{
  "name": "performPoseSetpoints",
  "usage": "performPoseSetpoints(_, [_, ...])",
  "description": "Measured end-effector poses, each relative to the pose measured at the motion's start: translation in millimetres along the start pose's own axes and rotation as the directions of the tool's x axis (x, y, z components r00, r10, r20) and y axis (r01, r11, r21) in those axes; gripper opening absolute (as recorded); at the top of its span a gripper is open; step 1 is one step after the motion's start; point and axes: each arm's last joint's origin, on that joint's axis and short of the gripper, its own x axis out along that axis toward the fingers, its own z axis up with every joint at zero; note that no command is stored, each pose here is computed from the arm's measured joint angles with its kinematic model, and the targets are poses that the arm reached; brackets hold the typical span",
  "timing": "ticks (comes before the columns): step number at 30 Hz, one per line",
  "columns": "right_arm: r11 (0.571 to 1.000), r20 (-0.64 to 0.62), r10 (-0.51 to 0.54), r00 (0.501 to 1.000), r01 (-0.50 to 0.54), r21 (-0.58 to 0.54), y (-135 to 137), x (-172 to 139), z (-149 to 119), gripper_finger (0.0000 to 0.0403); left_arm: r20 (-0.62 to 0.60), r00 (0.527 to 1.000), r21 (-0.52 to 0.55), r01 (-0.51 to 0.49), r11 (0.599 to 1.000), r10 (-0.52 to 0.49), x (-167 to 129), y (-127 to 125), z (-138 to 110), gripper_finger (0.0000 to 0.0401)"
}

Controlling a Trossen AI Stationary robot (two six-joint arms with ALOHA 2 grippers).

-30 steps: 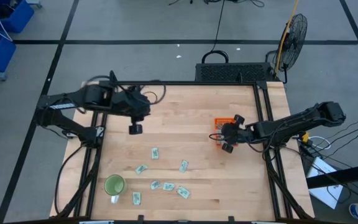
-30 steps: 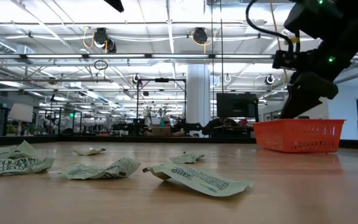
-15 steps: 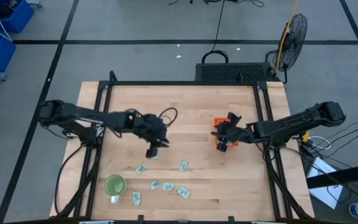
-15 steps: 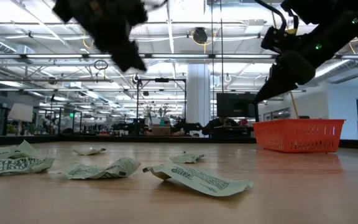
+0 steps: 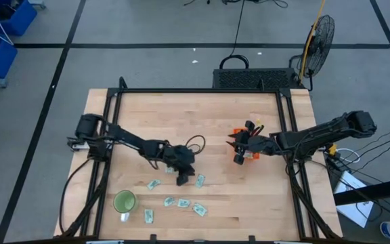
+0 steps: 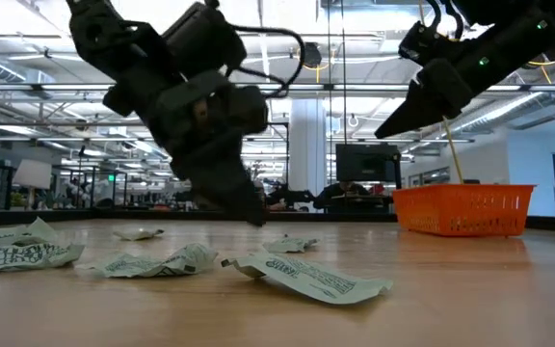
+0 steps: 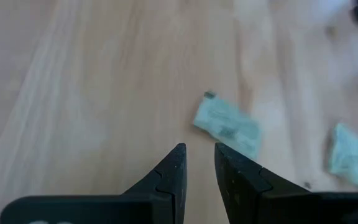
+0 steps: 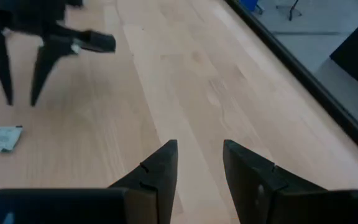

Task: Pick and place Stevia / Truvia into bins
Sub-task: Put the stevia packet into the orange basket

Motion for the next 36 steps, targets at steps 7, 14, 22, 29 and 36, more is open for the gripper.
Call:
performPoseSetpoints(7, [1.0, 0.017, 0.006, 1.0, -0.006, -0.004, 1, 0, 2, 0.0121, 0.064, 0.998, -0.006, 0.029, 1.0, -0.028, 15, -12, 7, 0.0088])
performPoseSetpoints(14, [1.0, 0.043, 0.009, 0.999, -0.009, -0.012, 1, 1, 5, 0.0121, 0.038, 0.999, -0.015, -0.026, 1.0, 0.027, 31, -15, -7, 0.0088])
performPoseSetpoints(22, [1.0, 0.064, 0.014, 0.998, -0.014, -0.005, 2, 1, 7, 0.0121, 0.059, 0.998, -0.02, -0.033, 0.999, 0.034, 42, -16, -6, 0.0088])
performPoseSetpoints(29, [1.0, 0.069, 0.015, 0.998, -0.014, -0.018, 2, 1, 7, 0.0121, 0.062, 0.998, 0.047, -0.035, 0.998, 0.032, 29, -21, 0, 0.0088])
performPoseSetpoints(36, [1.0, 0.071, 0.016, 0.997, -0.014, -0.019, 2, 1, 8, 0.0121, 0.11, 0.993, 0.217, -0.056, 0.975, 0.032, 18, -26, 10, 0.0088])
